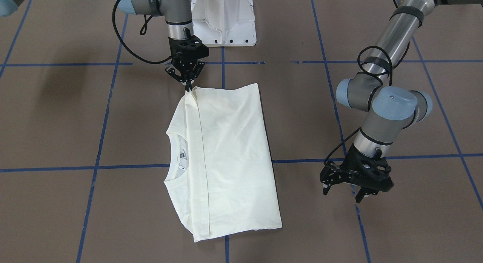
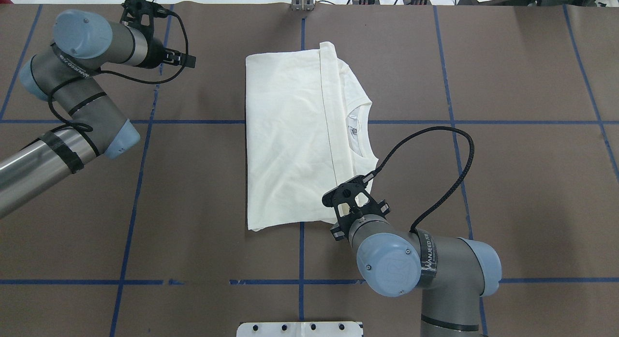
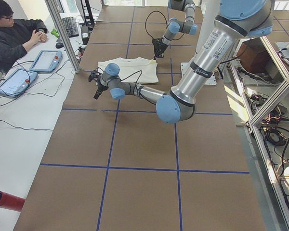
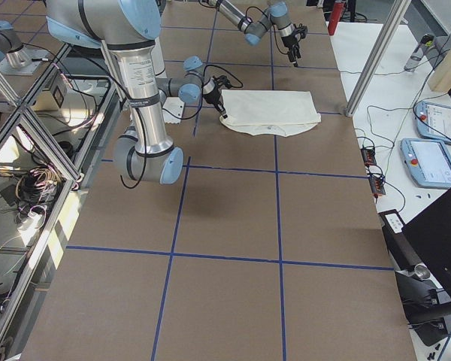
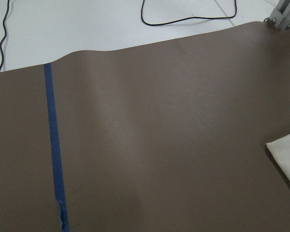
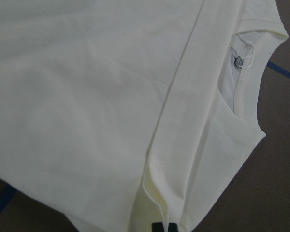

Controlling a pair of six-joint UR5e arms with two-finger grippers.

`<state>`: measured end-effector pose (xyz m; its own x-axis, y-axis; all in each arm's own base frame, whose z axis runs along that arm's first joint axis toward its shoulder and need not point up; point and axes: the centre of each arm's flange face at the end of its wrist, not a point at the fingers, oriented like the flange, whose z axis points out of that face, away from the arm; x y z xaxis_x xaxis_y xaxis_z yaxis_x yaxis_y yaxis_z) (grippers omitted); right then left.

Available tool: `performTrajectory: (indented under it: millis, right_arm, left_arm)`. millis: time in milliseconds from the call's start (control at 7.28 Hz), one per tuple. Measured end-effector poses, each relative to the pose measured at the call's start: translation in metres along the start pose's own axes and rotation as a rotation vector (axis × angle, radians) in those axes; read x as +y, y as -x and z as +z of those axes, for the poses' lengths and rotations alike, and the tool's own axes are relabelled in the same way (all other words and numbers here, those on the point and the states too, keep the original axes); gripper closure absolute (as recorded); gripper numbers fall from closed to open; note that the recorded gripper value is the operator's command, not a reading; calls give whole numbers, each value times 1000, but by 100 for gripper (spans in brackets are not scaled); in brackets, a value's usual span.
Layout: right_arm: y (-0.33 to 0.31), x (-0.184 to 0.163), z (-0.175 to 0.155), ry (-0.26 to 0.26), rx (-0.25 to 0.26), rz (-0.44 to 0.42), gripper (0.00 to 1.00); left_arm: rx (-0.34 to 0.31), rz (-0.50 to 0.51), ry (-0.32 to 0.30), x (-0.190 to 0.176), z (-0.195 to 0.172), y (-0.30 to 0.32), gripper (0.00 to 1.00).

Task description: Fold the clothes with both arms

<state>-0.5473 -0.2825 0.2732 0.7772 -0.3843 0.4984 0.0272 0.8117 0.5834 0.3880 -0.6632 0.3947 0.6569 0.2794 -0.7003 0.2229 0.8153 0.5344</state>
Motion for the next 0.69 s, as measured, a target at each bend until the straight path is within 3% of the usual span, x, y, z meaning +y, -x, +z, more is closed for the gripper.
performTrajectory:
  millis: [687]
  right_arm:
    - [-21, 43, -14, 71, -19, 663, 100]
  left_arm:
    - [4, 3, 3, 3, 2, -3, 0]
